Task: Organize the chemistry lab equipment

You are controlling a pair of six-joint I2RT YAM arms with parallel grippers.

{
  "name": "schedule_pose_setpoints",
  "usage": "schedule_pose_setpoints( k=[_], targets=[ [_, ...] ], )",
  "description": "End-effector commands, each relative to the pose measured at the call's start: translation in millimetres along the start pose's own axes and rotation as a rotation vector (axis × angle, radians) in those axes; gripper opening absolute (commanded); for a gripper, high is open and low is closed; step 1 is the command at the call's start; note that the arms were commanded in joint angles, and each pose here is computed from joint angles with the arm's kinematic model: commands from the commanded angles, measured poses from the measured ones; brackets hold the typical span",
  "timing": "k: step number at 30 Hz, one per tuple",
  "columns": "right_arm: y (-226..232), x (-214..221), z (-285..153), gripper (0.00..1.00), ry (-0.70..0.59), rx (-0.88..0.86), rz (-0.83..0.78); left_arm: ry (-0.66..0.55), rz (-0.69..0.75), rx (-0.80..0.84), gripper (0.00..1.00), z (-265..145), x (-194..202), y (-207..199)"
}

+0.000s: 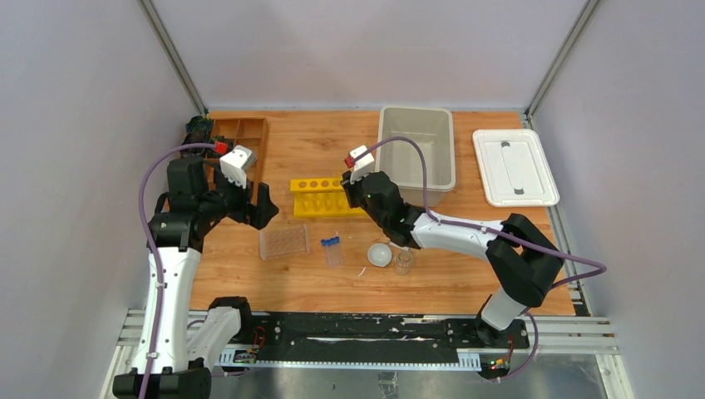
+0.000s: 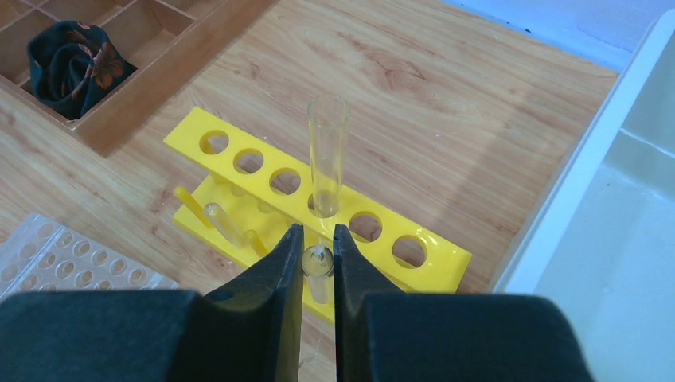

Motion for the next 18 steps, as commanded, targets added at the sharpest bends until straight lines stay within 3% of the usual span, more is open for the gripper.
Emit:
schedule_pose_setpoints(
  k=[1,18],
  targets=[
    [-7.1,-11.3,-1.3,0.00,-0.037,0.011,0.000,-0.021,0.005,-0.010,1.00,0.3,-1.4,0.8],
    [-8.1,12.7,15.7,0.00,-0.007,0.041,-0.024,-0.023,0.013,-0.015,1.00,-0.1,-4.4,2.3]
  ],
)
Point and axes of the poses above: each gripper's point midway between its finger pads, its own z axis out along the fingers, its own y axis along the line the jaws close on, x = y × z, the point moved 4 cm from there along -z, back along the fingers, and after that the axes turned 2 degrees about z, right-handed, at the moved point
